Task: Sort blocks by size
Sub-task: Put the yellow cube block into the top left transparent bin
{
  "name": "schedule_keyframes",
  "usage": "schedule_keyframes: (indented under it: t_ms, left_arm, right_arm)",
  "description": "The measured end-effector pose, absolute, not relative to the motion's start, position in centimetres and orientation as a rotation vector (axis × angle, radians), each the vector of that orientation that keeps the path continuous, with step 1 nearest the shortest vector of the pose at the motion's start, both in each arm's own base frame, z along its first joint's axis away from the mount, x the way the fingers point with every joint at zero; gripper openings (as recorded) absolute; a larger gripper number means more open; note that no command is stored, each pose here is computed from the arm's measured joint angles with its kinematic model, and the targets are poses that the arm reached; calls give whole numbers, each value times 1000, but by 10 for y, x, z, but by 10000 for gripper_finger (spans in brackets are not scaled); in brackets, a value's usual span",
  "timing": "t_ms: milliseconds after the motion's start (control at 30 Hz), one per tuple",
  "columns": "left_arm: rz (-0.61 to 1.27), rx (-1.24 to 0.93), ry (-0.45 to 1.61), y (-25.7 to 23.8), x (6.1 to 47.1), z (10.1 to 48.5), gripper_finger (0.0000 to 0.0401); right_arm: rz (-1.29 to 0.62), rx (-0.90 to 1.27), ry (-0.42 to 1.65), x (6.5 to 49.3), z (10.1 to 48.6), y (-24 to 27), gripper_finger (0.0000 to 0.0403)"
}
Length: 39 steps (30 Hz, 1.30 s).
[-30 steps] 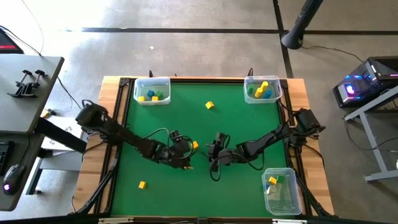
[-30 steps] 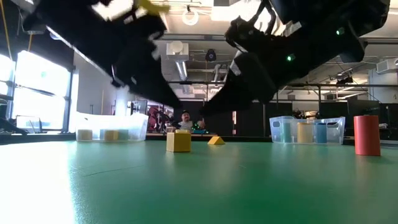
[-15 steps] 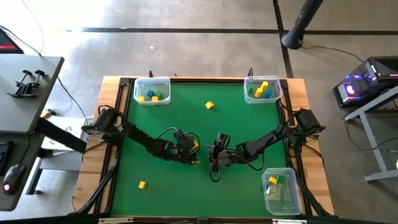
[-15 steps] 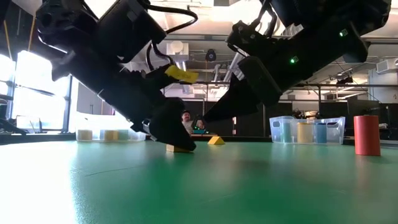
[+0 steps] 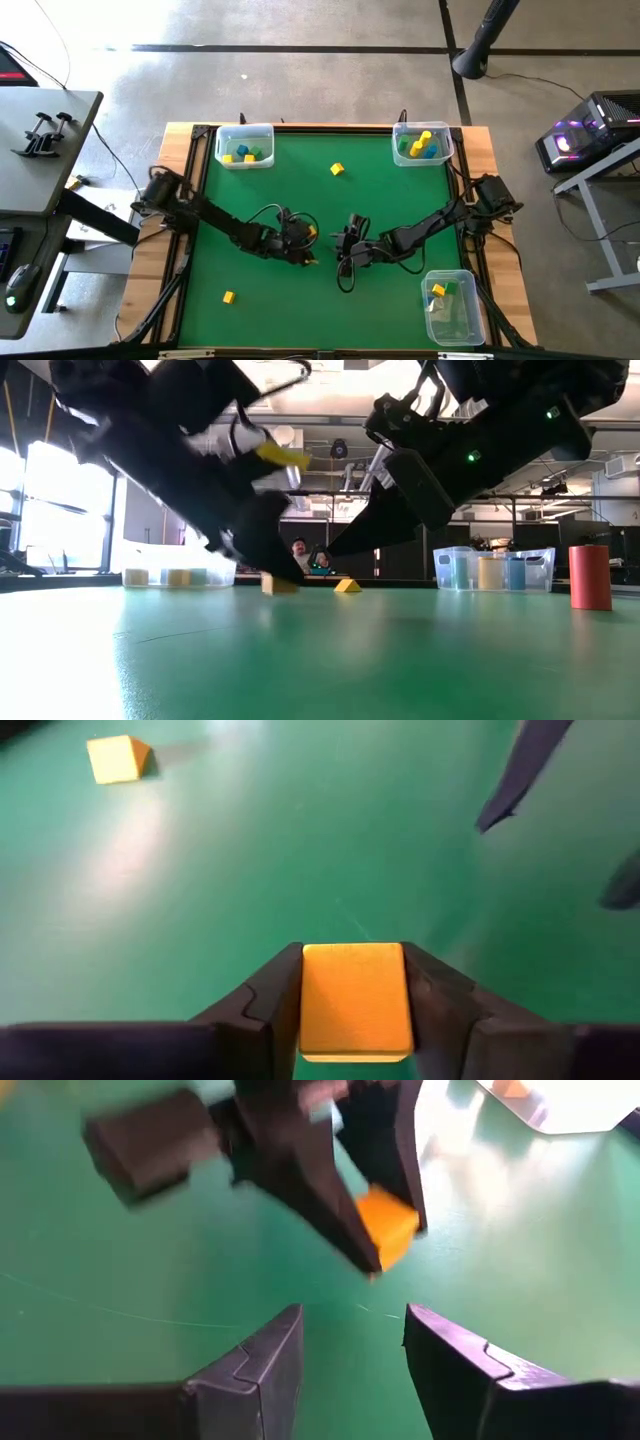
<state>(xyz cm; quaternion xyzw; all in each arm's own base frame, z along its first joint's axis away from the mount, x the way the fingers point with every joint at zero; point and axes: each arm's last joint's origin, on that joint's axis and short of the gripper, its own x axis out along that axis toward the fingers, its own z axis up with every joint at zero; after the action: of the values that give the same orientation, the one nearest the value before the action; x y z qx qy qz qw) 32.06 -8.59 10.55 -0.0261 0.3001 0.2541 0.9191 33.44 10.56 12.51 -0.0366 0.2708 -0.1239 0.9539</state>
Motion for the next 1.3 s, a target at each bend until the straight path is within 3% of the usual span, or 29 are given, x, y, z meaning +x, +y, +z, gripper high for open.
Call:
schedule_keyframes:
  t_ms: [133,267,533,700,900,1133,1300]
  left_arm:
    - [570,-21,608,-88,305,137,104]
    - [660,32,594,-78,281,177,106]
    - [863,28,674,0,245,228,111]
    - [973,-67,811,67,231,226,112]
    - [1104,-171,888,128,203,196,112]
    - [1178,-193,818,155,181,178,122]
    - [1168,-228,770,163,178,181,157]
  right_arm:
    - [-251,-75,551,334,125,106,166]
    - [-251,-74,549,334,125,106,166]
    - [-250,-67,536,335,126,106,166]
    - [-250,-63,531,335,127,106,166]
    - [-252,-37,534,335,126,106,166]
    - [-255,-26,540,335,126,106,166]
    - [-256,-25,539,335,126,106,166]
